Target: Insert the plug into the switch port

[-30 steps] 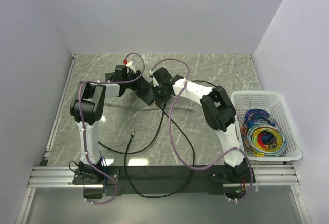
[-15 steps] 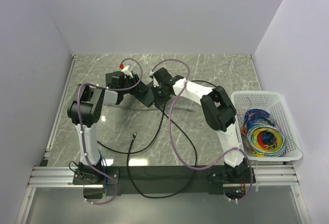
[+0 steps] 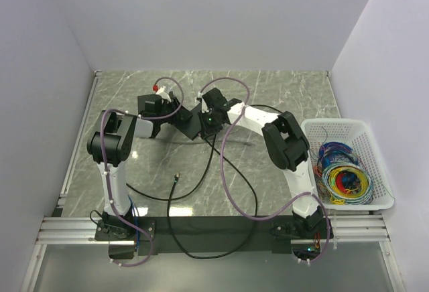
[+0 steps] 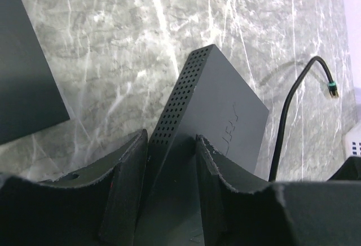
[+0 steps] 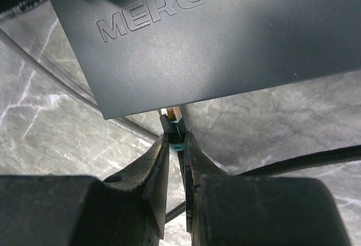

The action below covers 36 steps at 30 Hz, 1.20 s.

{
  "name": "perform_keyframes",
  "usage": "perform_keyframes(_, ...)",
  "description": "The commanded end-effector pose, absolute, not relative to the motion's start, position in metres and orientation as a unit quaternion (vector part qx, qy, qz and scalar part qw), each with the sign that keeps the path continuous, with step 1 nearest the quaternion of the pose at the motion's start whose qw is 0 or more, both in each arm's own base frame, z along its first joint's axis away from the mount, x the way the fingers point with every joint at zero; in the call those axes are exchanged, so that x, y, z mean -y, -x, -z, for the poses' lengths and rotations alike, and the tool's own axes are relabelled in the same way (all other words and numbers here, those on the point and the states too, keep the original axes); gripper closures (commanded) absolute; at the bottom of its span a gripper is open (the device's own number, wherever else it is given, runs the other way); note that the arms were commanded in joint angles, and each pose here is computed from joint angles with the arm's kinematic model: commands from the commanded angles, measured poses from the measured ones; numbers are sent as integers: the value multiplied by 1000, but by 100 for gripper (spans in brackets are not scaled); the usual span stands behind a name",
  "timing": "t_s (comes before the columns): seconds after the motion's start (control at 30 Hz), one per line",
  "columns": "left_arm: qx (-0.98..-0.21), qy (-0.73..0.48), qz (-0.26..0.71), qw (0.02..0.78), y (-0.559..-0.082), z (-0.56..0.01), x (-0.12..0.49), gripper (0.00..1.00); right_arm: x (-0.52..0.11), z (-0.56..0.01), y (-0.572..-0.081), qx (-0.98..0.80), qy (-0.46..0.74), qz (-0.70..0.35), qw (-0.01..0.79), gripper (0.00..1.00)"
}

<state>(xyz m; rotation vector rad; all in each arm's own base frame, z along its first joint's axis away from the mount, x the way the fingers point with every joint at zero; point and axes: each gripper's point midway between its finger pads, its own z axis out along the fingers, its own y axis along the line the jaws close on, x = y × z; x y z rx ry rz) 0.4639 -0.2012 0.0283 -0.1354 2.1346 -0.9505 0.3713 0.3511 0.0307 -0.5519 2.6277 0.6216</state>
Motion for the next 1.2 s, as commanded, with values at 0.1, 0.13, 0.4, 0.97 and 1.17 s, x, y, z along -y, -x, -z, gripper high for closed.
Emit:
perform_keyframes(0.1, -921, 101, 355, 125, -362, 47, 218, 57, -409, -161, -463, -799, 194, -327, 466, 100)
perform_keyframes(0.13, -921, 102, 350, 137, -374, 41, 215, 57, -408, -155, -460, -803, 202, -323, 457, 100)
perform_keyframes(0.4, -929, 141, 301, 160, -370, 27, 183, 56, -418, -149, -457, -806, 222, -328, 439, 94)
perform_keyframes(0.97, -930, 216, 211, 210, -360, 17, 119, 55, -468, -146, -434, -803, 273, -337, 408, 89)
perform_keyframes(1.17, -919, 203, 219, 259, -400, -4, 118, 55, -443, -159, -425, -806, 268, -309, 427, 65)
